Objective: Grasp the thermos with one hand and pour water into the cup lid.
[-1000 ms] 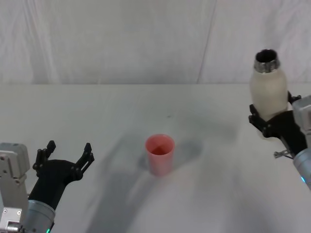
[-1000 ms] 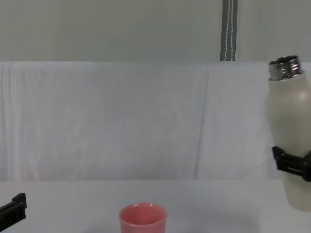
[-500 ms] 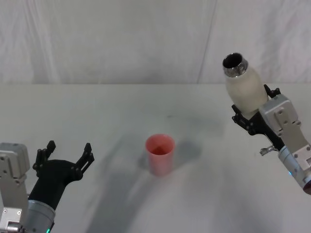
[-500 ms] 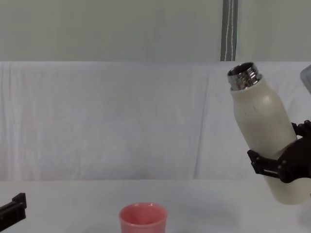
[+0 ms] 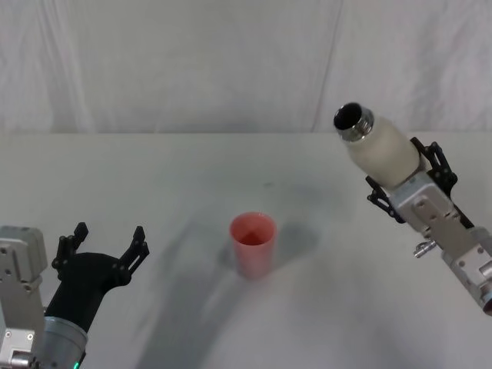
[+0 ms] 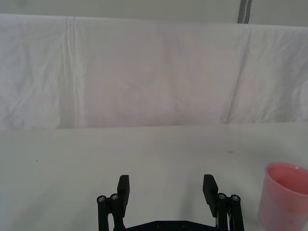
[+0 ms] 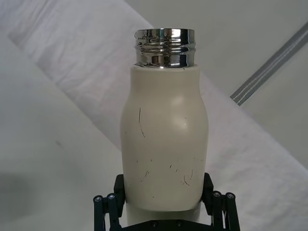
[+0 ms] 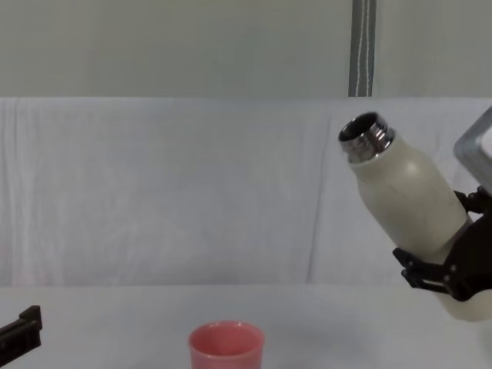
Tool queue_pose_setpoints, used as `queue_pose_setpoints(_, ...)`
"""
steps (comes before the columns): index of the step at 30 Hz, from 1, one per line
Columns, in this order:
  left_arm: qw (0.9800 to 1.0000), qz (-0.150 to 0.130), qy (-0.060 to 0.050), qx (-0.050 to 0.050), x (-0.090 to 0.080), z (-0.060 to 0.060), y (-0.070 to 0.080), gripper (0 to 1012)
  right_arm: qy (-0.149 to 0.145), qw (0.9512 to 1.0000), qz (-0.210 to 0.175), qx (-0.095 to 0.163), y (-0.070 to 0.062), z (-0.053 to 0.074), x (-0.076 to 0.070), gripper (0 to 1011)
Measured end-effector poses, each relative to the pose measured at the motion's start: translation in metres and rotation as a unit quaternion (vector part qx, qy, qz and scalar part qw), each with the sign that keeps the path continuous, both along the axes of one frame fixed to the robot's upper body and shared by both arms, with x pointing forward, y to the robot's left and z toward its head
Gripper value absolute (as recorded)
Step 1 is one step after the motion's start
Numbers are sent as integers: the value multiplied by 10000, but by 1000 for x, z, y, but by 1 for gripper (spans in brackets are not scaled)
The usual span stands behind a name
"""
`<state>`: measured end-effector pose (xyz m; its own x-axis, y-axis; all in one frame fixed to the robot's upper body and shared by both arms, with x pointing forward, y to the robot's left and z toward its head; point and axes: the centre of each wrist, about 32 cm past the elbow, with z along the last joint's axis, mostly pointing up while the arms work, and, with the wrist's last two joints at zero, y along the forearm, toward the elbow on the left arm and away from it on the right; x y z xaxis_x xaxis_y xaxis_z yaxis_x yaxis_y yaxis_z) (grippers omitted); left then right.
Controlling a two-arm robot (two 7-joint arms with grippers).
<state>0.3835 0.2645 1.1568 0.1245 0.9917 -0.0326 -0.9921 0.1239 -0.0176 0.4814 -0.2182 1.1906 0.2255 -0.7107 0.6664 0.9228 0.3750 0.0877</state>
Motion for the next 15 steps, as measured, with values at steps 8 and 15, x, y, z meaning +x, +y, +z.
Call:
queue_pose_setpoints(8, 10000, 0, 0, 0, 0, 0, 0, 1001, -77, 9989, 47, -461, 5, -5, -5, 950)
queue_pose_setpoints(15, 10000, 0, 0, 0, 0, 0, 0, 1001, -177, 9955, 109, -927, 10, -9, -3, 950)
